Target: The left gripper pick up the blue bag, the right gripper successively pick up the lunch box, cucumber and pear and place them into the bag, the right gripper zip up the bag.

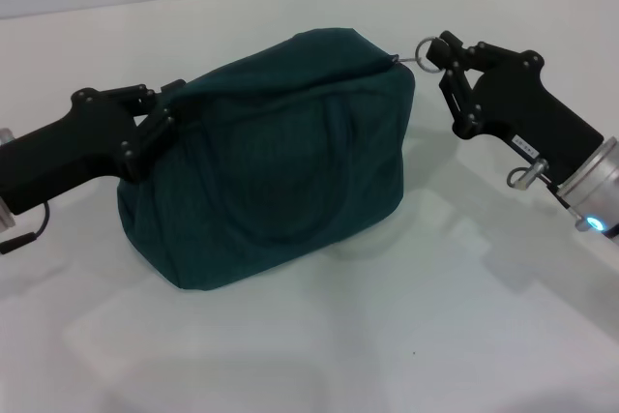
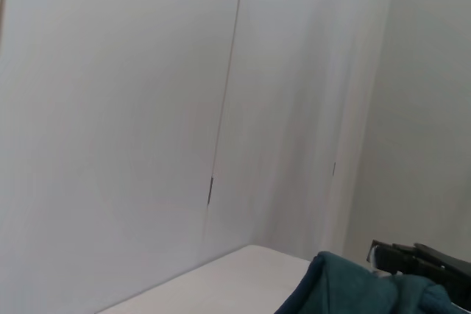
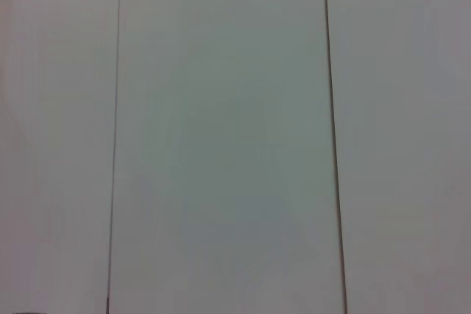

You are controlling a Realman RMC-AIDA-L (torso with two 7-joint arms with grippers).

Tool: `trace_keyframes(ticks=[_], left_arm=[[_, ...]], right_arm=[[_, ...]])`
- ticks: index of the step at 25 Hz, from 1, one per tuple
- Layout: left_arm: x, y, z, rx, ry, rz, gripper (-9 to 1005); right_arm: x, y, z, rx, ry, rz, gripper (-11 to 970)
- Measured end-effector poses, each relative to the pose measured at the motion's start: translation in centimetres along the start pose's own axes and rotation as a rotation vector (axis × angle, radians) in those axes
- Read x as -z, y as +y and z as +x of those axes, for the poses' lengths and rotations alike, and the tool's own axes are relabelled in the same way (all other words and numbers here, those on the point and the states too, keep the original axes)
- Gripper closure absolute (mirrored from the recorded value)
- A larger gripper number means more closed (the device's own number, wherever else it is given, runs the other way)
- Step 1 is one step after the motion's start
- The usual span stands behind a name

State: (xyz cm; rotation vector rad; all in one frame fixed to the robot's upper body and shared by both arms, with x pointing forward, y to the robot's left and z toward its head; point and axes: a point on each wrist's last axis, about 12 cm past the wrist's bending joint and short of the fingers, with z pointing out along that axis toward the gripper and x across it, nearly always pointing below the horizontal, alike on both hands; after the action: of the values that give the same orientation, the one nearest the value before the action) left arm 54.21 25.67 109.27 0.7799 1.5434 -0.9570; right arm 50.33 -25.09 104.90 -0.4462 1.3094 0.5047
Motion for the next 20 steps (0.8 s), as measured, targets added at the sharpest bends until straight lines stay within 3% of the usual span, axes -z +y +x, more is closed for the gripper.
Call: trace_keyframes(ticks=[20], left_arm=[[0.0,-0.1,0.4,-0.016,-0.006,-0.001,873]], right_arm=[[2.1,0.1,1.1,0.012,0.071,-0.016,535]])
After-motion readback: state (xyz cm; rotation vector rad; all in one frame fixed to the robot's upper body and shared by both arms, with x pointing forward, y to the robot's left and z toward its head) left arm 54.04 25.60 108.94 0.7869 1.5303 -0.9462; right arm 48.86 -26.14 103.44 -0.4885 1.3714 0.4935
